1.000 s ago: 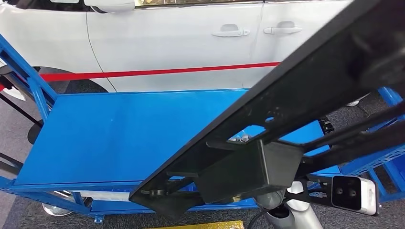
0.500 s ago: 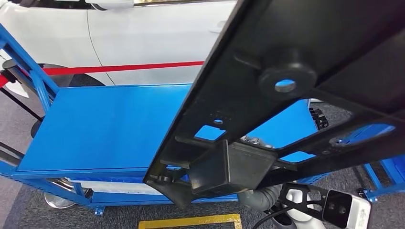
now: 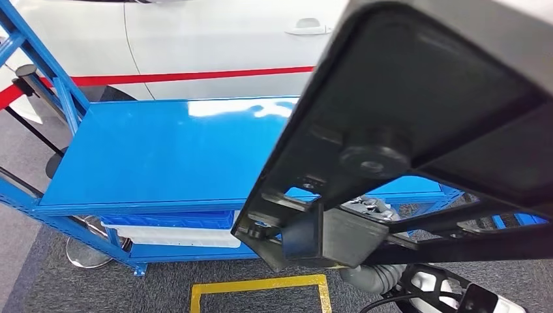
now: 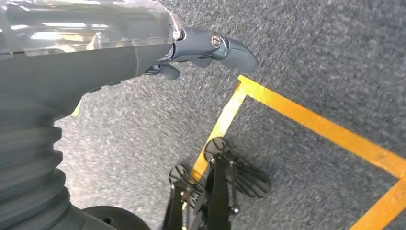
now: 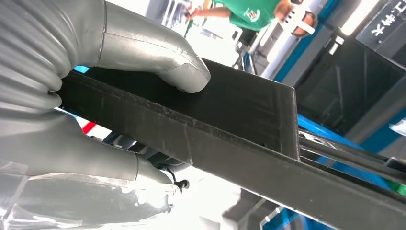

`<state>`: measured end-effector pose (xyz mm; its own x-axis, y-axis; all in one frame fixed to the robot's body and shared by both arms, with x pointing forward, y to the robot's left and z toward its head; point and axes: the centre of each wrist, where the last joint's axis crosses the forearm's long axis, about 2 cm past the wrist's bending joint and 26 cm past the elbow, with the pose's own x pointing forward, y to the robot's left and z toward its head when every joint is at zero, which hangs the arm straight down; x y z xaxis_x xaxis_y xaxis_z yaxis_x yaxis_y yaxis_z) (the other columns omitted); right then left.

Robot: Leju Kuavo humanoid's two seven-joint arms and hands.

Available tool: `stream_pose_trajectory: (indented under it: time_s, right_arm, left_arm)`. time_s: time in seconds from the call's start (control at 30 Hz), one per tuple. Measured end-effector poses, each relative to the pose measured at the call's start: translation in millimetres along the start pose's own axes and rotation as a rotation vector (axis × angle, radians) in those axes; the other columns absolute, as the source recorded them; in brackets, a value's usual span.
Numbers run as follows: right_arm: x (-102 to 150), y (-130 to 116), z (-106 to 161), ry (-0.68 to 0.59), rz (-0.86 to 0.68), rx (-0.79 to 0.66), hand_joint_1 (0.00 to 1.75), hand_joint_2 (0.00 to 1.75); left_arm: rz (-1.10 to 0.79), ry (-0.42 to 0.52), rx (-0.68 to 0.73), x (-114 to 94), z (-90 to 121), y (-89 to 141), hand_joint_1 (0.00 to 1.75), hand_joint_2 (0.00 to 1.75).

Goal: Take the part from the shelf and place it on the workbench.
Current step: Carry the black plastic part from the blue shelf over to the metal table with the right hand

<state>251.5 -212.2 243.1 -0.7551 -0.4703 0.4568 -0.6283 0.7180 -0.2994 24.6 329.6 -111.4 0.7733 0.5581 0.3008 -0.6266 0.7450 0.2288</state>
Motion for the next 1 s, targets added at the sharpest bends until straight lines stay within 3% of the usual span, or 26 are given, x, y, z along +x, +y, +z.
stream_pose_trajectory:
  time_s: [0.5, 1.0]
  right_arm:
    - [27.1, -4.6, 31.9, 0.057, 0.079, -0.021, 1.75, 1.75]
    - [22.3, 0.0, 38.2, 0.101, 0.118, -0.016, 1.75, 1.75]
  left_arm:
    - [0.016, -0.079, -0.025, 7.0, -4.1, 12.0, 0.0, 1.75]
    - [0.015, -0.119, -0.057, 10.2, -3.7, 6.8, 0.0, 1.75]
